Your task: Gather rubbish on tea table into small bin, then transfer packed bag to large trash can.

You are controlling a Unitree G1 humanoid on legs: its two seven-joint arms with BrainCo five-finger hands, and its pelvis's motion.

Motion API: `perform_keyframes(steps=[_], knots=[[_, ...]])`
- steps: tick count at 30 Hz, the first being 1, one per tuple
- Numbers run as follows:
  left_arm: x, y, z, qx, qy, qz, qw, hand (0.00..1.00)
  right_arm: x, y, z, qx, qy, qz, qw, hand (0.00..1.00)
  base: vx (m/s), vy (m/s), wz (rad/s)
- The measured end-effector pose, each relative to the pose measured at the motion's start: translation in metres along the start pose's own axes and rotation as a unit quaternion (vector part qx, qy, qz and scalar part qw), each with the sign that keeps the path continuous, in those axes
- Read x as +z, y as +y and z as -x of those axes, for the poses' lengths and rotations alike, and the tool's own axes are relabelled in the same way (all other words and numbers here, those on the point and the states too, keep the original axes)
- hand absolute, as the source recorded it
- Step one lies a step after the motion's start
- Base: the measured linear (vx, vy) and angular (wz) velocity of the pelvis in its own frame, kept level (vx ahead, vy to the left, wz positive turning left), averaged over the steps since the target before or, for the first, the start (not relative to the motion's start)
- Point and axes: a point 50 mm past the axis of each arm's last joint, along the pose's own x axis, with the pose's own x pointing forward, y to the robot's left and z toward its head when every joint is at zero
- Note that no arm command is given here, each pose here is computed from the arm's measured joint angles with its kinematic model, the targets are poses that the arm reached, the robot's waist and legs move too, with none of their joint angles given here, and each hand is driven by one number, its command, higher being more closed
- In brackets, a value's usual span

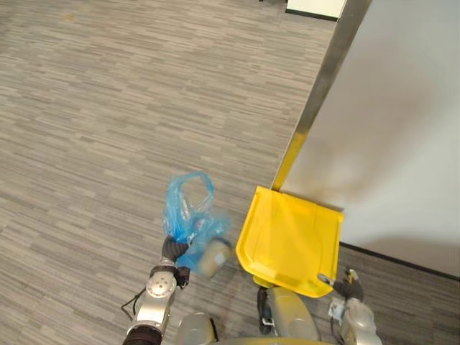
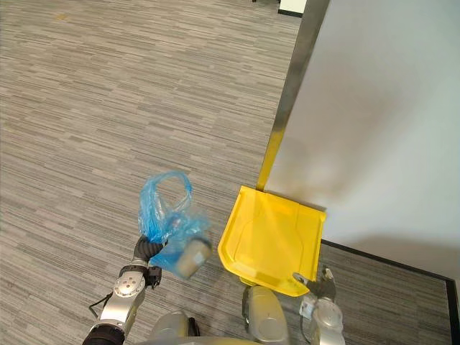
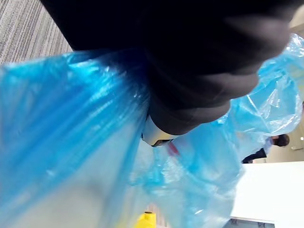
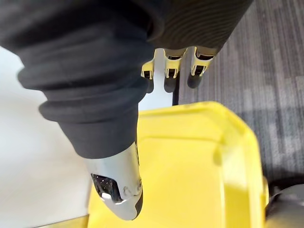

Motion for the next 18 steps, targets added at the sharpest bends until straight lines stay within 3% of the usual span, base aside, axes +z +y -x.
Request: perform_keyframes(steps=[5,13,18], knots=[[-0.013,0.001,0.009,0.001,0.022,-0.001,1.0,1.0,0.003,0.022,0.001,0.038,-0.007,0.017,0.999,0.0,-0.01,0.08,-0.13],[-0.03,0.007,0.019,0.019,0.054,0.008,0.998,1.0,0.004,0.021,0.006,0.045,-0.025,0.075,0.996,0.0,-0.1,0.05,-0.02],[-0.047,0.015,0.033,0.038,0.087,0.011,0.995,1.0,-0.023,0.016,0.019,0.052,0.011,0.096,0.994,0.0,-0.2,-0.011,-0.11]])
